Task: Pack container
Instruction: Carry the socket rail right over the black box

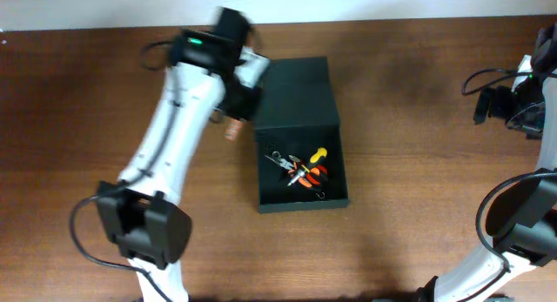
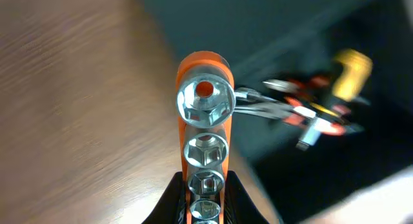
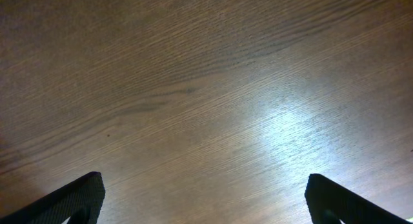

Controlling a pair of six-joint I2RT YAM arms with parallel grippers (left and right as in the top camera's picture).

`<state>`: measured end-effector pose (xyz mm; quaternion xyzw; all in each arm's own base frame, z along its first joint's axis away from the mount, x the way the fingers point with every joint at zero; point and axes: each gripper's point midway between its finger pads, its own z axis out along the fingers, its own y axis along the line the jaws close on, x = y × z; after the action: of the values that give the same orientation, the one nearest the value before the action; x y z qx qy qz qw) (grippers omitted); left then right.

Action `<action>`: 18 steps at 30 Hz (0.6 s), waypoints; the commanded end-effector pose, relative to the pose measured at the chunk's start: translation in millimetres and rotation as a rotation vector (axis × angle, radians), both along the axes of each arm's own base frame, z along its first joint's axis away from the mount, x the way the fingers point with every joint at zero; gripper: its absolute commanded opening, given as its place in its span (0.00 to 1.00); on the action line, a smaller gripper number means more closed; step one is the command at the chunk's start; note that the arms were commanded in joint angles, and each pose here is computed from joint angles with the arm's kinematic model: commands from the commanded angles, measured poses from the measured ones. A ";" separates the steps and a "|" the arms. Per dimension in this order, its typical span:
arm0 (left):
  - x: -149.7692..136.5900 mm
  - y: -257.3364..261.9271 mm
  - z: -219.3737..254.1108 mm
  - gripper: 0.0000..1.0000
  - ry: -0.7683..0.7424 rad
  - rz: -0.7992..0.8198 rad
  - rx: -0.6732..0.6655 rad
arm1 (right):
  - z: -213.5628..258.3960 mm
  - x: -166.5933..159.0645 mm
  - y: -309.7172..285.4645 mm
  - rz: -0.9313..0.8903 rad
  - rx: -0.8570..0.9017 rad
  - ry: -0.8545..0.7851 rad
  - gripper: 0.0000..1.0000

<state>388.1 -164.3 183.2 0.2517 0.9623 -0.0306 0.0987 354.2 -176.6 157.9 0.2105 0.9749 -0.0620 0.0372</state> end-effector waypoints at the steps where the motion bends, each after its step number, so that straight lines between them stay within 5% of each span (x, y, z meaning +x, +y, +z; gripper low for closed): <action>1: -22.3 -41.6 4.8 0.02 -0.005 -0.198 0.002 | 5.8 -2.0 -0.1 -0.012 -0.004 -0.015 0.99; 18: -27.8 -93.5 -9.8 0.02 -0.005 -0.320 -0.084 | 5.8 -2.0 -0.1 -0.012 -0.004 -0.015 0.99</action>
<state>357.2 -250.0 184.0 0.3879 0.9115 -0.0721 0.1158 354.2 -176.6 157.9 0.2105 0.9749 -0.0620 0.0372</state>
